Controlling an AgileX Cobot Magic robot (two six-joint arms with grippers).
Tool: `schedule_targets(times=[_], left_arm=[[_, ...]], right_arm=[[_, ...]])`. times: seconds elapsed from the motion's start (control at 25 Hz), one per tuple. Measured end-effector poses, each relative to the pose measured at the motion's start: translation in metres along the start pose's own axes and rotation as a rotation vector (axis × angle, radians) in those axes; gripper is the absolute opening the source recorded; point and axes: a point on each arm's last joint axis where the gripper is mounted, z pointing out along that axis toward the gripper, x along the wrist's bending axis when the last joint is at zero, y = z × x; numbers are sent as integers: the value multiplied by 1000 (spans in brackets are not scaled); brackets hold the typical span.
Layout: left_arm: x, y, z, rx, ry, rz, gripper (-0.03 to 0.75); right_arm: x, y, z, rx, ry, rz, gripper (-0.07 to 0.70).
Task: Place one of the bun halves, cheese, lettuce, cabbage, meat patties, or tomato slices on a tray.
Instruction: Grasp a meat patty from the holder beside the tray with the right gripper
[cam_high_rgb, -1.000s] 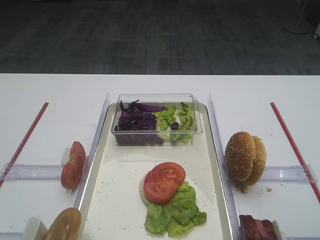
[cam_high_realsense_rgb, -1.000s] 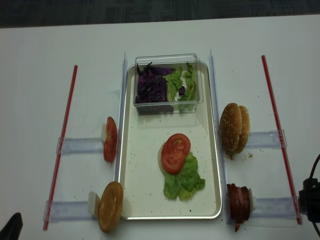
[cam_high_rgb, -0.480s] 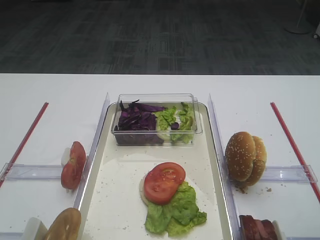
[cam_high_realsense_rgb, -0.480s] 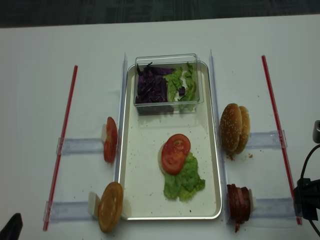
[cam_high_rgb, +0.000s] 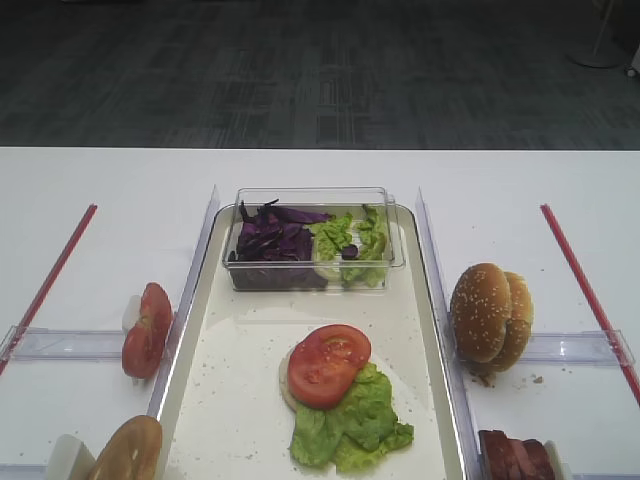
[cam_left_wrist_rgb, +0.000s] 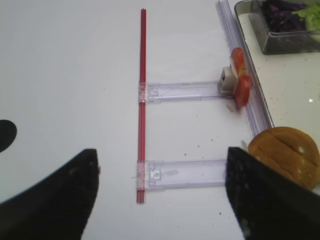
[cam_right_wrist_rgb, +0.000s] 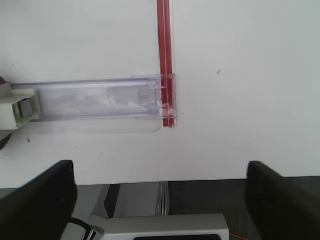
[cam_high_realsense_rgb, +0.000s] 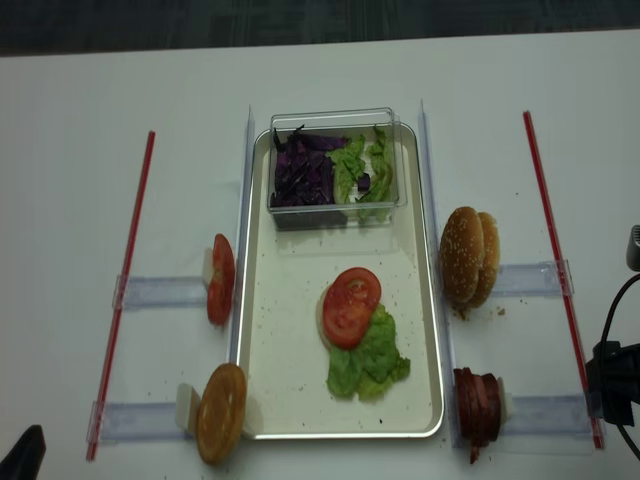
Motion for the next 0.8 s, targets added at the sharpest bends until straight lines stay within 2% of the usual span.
schedule_targets(times=[0.36, 0.56, 0.8], left_arm=[[0, 0, 0, 0, 0, 0, 490], [0, 0, 0, 0, 0, 0, 490], [0, 0, 0, 0, 0, 0, 490]], right_arm=[[-1, 14, 19, 88, -2, 18, 692], [-1, 20, 19, 64, -2, 19, 692], [1, 33, 5, 15, 1, 15, 692]])
